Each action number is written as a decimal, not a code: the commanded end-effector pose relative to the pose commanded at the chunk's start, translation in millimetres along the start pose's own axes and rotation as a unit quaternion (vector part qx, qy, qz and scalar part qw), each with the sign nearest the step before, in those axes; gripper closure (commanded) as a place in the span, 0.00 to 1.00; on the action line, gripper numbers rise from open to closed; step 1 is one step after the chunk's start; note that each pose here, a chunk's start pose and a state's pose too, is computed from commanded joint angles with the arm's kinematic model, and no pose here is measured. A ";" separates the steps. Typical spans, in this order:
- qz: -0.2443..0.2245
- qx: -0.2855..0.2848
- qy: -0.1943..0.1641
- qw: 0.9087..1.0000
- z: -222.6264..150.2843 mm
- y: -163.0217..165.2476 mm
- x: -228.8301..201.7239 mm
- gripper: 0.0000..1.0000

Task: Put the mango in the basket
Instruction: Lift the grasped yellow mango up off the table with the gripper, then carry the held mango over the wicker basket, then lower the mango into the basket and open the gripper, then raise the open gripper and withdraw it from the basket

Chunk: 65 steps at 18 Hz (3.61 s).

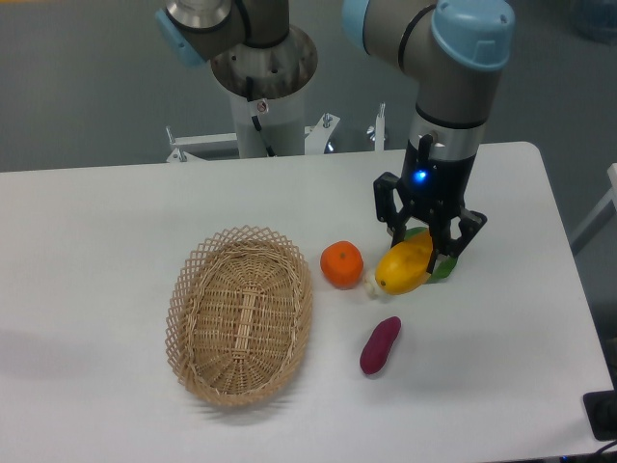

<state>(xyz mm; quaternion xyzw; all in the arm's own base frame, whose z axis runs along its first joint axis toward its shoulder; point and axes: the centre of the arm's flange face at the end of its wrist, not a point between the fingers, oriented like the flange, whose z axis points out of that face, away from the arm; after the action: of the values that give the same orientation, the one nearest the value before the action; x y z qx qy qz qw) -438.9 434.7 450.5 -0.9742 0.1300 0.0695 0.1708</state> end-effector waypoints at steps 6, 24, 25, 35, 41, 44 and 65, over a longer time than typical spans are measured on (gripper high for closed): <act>-0.010 -0.014 -0.004 1.000 -9.7 -0.4 12.6 0.48; -0.096 -0.066 0.006 0.993 122.8 -133.9 167.7 0.48; -0.098 -0.072 0.010 0.993 133.5 -139.9 176.1 0.48; -0.077 -0.124 0.025 0.989 210.9 -142.0 210.3 0.47; -0.064 -0.130 0.029 0.989 235.0 -144.2 226.2 0.47; -0.064 -0.130 0.029 0.989 235.0 -144.2 226.2 0.28; 0.002 -0.122 0.001 0.992 44.1 -55.3 25.4 0.00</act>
<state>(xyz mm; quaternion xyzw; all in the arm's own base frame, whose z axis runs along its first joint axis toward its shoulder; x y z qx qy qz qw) -403.2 494.5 422.2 -0.9875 0.1231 0.0844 0.0502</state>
